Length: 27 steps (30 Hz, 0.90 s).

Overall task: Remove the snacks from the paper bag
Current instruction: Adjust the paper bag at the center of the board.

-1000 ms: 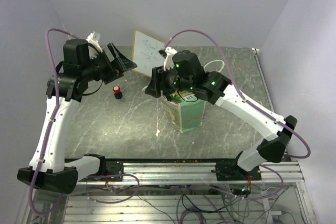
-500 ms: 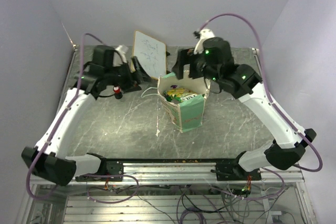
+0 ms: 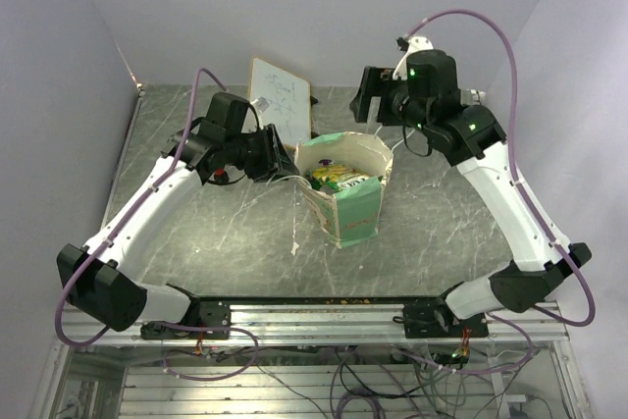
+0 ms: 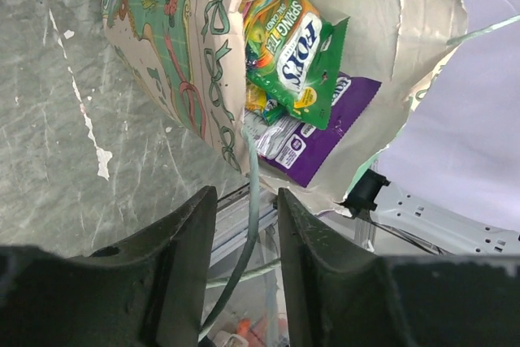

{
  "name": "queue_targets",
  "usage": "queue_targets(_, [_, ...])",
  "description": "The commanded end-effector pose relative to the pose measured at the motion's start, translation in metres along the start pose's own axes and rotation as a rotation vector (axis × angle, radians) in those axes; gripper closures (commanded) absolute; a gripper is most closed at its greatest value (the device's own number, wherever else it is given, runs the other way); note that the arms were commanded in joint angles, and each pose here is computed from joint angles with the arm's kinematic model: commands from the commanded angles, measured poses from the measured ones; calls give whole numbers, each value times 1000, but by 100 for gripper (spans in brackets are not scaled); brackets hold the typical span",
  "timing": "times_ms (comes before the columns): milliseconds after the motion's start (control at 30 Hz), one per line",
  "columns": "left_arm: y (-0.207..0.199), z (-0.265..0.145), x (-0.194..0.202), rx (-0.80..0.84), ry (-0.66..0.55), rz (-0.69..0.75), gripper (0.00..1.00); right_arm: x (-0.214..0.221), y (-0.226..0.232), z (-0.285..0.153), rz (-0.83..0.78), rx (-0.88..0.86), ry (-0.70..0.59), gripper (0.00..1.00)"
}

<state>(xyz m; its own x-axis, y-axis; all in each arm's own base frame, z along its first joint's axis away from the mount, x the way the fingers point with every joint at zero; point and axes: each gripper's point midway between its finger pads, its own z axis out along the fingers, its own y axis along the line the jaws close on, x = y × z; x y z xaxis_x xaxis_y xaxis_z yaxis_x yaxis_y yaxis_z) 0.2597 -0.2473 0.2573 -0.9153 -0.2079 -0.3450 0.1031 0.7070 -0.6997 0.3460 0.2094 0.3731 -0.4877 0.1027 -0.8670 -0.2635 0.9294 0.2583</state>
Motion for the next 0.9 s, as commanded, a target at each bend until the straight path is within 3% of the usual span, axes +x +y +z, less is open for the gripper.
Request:
queue_targets(0, [-15, -8, 0, 70, -26, -12, 56, -3, -55, -5, -106, 244, 55, 12])
queue_targets(133, [-21, -11, -8, 75, -63, -41, 65, 2, -101, -2, -70, 346, 120, 10])
queue_targets(300, [-31, -11, -19, 115, -117, -101, 70, 23, -113, 3, -49, 283, 179, 12])
queue_targets(433, [-42, -15, -26, 153, -145, -131, 73, 34, -93, 8, -34, 101, 210, 34])
queue_targets(567, [-49, -11, -23, 191, -106, -159, 79, 51, -88, 10, -36, 57, 259, 47])
queue_targets(633, [-50, -10, -21, 195, -90, -170, 85, 57, -83, 9, -47, 32, 264, 61])
queue_targets(733, [-59, -19, -25, 212, -106, -176, 92, 51, -63, 4, -99, -27, 239, 79])
queue_targets(867, [-74, -39, -39, 216, -172, -161, 93, 27, -37, -5, -164, -87, 171, 98])
